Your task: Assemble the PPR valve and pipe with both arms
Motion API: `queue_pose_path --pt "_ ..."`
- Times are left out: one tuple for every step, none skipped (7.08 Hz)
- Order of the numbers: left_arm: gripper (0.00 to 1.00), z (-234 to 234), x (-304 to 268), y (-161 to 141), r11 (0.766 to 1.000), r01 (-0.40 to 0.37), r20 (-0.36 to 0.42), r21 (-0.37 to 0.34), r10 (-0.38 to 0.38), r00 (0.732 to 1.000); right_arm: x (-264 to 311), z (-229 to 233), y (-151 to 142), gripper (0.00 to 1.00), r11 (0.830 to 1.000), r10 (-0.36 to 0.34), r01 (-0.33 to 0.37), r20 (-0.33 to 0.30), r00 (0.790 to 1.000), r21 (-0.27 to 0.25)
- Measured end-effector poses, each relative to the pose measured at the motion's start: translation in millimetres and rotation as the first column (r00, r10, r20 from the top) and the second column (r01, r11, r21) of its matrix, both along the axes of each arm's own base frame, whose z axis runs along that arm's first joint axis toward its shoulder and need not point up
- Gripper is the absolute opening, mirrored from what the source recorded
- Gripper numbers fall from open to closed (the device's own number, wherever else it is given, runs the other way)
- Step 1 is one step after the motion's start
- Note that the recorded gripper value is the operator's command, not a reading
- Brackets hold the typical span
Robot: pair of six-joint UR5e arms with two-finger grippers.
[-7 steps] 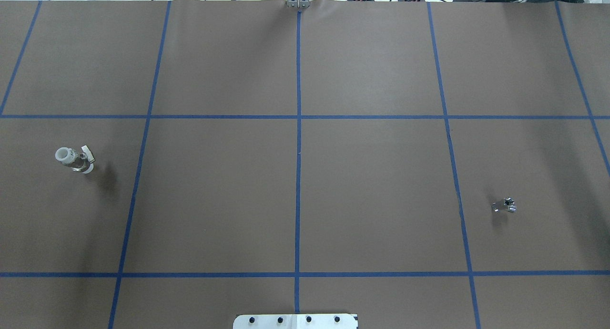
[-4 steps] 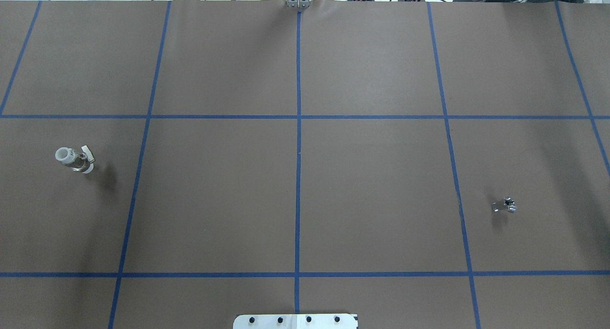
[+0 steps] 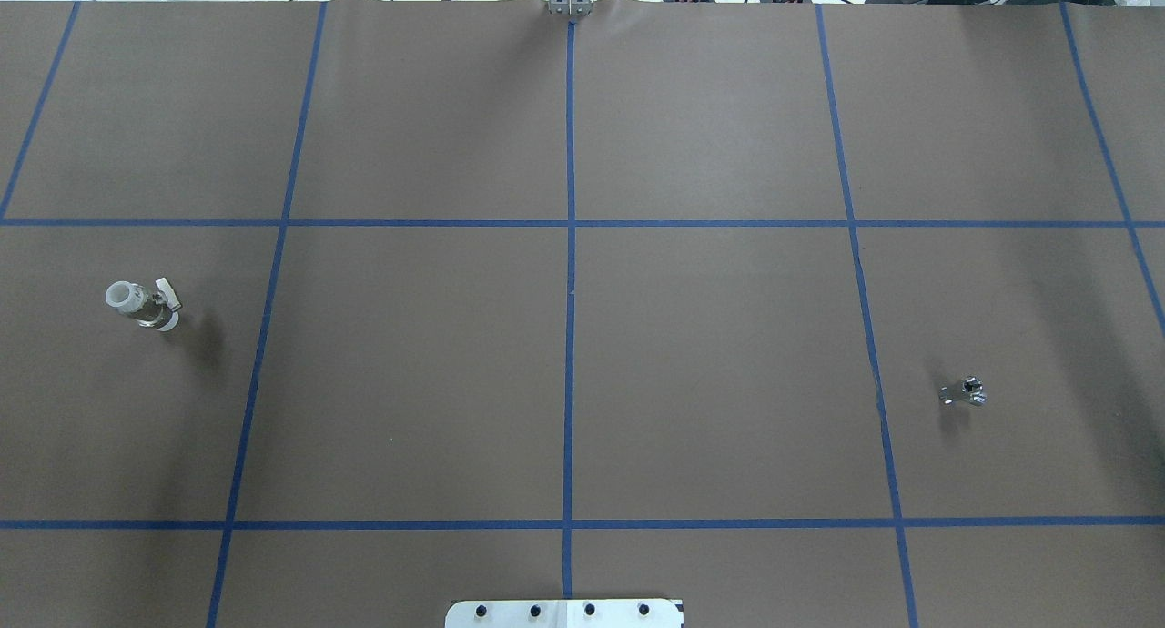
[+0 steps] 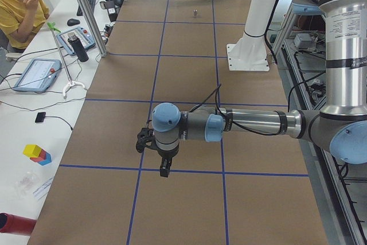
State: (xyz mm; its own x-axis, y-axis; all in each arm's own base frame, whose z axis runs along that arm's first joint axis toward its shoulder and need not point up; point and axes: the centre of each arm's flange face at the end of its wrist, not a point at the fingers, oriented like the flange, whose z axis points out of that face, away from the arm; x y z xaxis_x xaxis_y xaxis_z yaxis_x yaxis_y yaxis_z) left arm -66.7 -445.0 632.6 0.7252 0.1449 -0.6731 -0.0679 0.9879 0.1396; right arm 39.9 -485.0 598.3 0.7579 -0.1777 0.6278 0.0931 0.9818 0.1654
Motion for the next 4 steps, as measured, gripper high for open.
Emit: queue_pose_path --pt "1.00 -7 1 -4 0.999 -0.001 0.000 0.037 0.001 1.000 0 -5 -5 1.00 1.000 0.002 -0.002 0.000 1.000 0.030" --pt "1.00 -13 1 -8 0.996 -0.001 0.001 0.092 0.001 1.000 0 -8 -8 1.00 0.998 0.004 -0.004 0.002 1.000 0.063" --pt "1.00 -23 2 -17 0.987 -0.001 0.002 0.162 0.000 1.000 -1 -10 -11 1.00 0.997 0.005 -0.005 0.005 1.000 0.081" --pt "1.00 -35 4 -28 0.972 -0.006 -0.003 0.234 0.007 1.000 -1 -11 -11 1.00 0.996 0.005 -0.005 0.006 1.000 0.088"
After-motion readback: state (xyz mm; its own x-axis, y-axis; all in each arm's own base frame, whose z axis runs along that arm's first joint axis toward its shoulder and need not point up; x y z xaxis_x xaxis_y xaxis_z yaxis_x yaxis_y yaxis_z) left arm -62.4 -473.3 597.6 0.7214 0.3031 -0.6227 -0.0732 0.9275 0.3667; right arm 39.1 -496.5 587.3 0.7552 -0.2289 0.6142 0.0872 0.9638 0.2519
